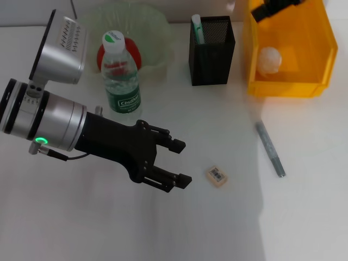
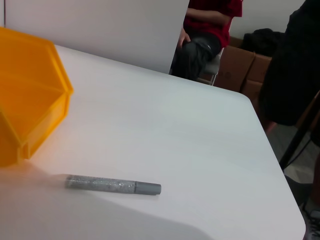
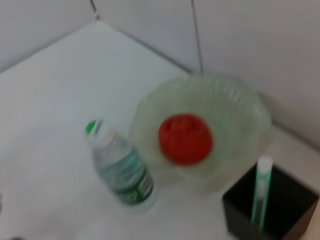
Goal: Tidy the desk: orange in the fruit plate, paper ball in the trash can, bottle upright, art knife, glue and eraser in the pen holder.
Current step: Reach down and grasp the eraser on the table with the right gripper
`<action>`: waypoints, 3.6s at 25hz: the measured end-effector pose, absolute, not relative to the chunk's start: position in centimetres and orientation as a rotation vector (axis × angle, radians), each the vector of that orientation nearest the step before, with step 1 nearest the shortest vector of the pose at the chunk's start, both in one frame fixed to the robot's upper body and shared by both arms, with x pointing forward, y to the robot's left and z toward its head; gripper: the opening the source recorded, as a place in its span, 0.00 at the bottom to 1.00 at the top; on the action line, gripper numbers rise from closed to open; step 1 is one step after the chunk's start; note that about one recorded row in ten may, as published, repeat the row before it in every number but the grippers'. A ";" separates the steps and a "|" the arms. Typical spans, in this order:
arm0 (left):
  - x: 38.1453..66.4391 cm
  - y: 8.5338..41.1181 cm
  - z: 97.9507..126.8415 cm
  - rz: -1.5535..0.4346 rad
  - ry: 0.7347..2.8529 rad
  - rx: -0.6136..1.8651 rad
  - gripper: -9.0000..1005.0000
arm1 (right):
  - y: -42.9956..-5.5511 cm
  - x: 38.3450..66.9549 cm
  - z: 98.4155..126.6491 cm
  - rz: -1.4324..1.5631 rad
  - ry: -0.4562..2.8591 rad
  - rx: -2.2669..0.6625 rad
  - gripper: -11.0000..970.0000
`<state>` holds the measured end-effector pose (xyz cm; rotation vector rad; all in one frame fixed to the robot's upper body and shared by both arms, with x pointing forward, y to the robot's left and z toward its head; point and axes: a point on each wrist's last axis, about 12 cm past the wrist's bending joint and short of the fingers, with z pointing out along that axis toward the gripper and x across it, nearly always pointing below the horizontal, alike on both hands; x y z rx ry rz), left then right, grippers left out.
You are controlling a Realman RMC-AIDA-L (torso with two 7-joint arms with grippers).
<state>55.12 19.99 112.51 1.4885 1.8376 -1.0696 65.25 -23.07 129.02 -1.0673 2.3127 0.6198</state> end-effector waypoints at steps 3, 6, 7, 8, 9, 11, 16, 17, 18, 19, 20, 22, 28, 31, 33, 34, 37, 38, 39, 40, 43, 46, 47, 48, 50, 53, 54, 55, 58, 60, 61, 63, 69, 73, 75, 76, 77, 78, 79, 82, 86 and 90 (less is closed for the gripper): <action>55.3 19.9 112.6 -1.065 1.837 1.497 0.78 | -23.4 63.4 128.4 0.665 2.387 -1.108 0.52; 55.3 19.8 112.7 -1.065 1.846 1.506 0.78 | -22.7 61.7 126.5 0.700 2.458 -1.210 0.52; 55.3 19.8 112.7 -1.062 1.850 1.511 0.78 | -22.4 61.3 125.9 0.703 2.472 -1.245 0.52; 55.3 19.9 112.8 -1.057 1.859 1.518 0.78 | -22.0 60.9 125.3 0.697 2.483 -1.282 0.52; 55.3 19.9 112.8 -1.057 1.859 1.518 0.78 | -21.7 60.6 124.8 0.689 2.491 -1.313 0.52; 55.3 20.2 112.9 -1.020 1.912 1.560 0.78 | -20.9 60.1 124.0 0.676 2.501 -1.369 0.52; 55.3 20.6 112.7 -0.985 1.979 1.588 0.78 | -18.3 59.6 122.6 0.650 2.491 -1.478 0.52; 55.2 20.7 112.6 -0.984 1.984 1.585 0.78 | -17.8 59.5 122.4 0.641 2.488 -1.490 0.52; 55.2 20.8 112.6 -0.983 1.986 1.581 0.78 | -17.3 59.4 122.1 0.628 2.487 -1.503 0.52; 55.2 20.8 112.6 -0.983 1.986 1.581 0.78 | -16.8 59.3 121.7 0.605 2.489 -1.518 0.53; 55.1 21.0 112.5 -0.984 1.992 1.572 0.78 | -16.4 59.3 121.3 0.578 2.492 -1.537 0.54; 54.9 21.3 112.3 -0.985 1.996 1.558 0.78 | -15.5 59.1 120.6 0.531 2.496 -1.578 0.55; 54.2 22.5 111.6 -0.988 1.981 1.528 0.78 | -13.9 58.6 118.1 0.477 2.507 -1.683 0.60; 54.0 23.2 111.5 -0.993 1.983 1.495 0.78 | -13.2 58.3 117.2 0.458 2.496 -1.725 0.60; 53.9 23.6 111.4 -0.991 1.986 1.474 0.78 | -12.8 58.1 116.6 0.431 2.489 -1.750 0.59; 53.9 23.7 111.4 -0.991 1.986 1.472 0.78 | -12.7 58.1 116.4 0.418 2.488 -1.759 0.59; 53.9 23.8 111.4 -0.991 1.988 1.465 0.78 | -12.1 57.9 115.3 0.358 2.481 -1.782 0.58; 53.9 23.8 111.4 -0.991 1.989 1.464 0.78 | -11.8 57.9 115.0 0.342 2.476 -1.790 0.58; 53.9 23.9 111.4 -0.992 1.990 1.463 0.78 | -11.6 57.7 114.6 0.335 2.469 -1.799 0.57; 53.9 23.9 111.4 -0.993 1.991 1.463 0.78 | -11.3 57.6 114.4 0.338 2.462 -1.805 0.57; 53.8 23.9 111.3 -0.995 1.992 1.464 0.78 | -10.8 57.4 113.9 0.347 2.443 -1.817 0.56; 53.8 23.9 111.3 -0.995 1.992 1.463 0.78 | -10.4 57.2 113.6 0.344 2.429 -1.829 0.55; 53.8 23.9 111.3 -0.994 1.992 1.463 0.78 | -10.3 57.2 113.5 0.343 2.427 -1.832 0.54; 53.8 23.9 111.3 -0.994 1.992 1.462 0.78 | -10.3 57.2 113.4 0.340 2.424 -1.833 0.54; 53.8 23.9 111.3 -0.993 1.993 1.460 0.78 | -10.2 57.2 113.2 0.334 2.423 -1.835 0.53; 53.8 23.9 111.3 -0.993 1.992 1.459 0.78 | -10.1 57.3 113.1 0.325 2.417 -1.832 0.52; 53.8 23.9 111.3 -0.993 1.992 1.458 0.78 | -10.1 57.3 113.0 0.321 2.414 -1.830 0.51; 53.8 23.9 111.3 -0.994 1.991 1.458 0.78 | -10.0 57.3 112.9 0.317 2.411 -1.830 0.51; 53.8 23.8 111.3 -0.995 1.989 1.456 0.78 | -10.0 57.3 112.7 0.311 2.409 -1.828 0.50; 53.8 23.8 111.3 -0.997 1.988 1.455 0.78 | -9.9 57.3 112.6 0.304 2.403 -1.832 0.49; 53.8 23.8 111.3 -0.997 1.987 1.455 0.78 | -9.9 57.3 112.6 0.304 2.403 -1.832 0.48; 53.9 23.8 111.3 -0.997 1.987 1.454 0.78 | -9.8 57.3 112.5 0.300 2.396 -1.833 0.48; 53.9 23.8 111.3 -0.995 1.986 1.453 0.78 | -9.4 57.2 112.3 0.306 2.384 -1.846 0.45; 53.9 23.7 111.3 -0.992 1.985 1.448 0.78 | -9.4 57.1 112.2 0.302 2.381 -1.853 0.43; 54.0 23.7 111.3 -0.989 1.985 1.446 0.78 | -9.4 57.1 112.2 0.302 2.385 -1.849 0.42; 54.0 23.7 111.3 -0.988 1.985 1.446 0.78 | -9.4 57.1 112.2 0.302 2.385 -1.849 0.41; 54.0 23.7 111.3 -0.988 1.985 1.445 0.78 | -9.4 57.1 112.2 0.303 2.387 -1.847 0.40; 54.0 23.7 111.3 -0.988 1.985 1.445 0.78 | -9.4 57.1 112.2 0.304 2.388 -1.845 0.40; 54.0 23.7 111.2 -0.988 1.985 1.445 0.78 | -9.4 57.1 112.2 0.306 2.388 -1.843 0.36; 54.0 23.7 111.2 -0.986 1.982 1.447 0.78 | -9.5 57.0 112.2 0.313 2.389 -1.836 0.25; 54.0 23.7 111.2 -0.984 1.982 1.448 0.78 | -9.4 56.9 112.8 0.321 2.376 -1.846 0.16; 54.0 23.7 111.2 -0.986 1.984 1.448 0.78 | -9.4 56.9 114.1 0.328 2.349 -1.849 0.12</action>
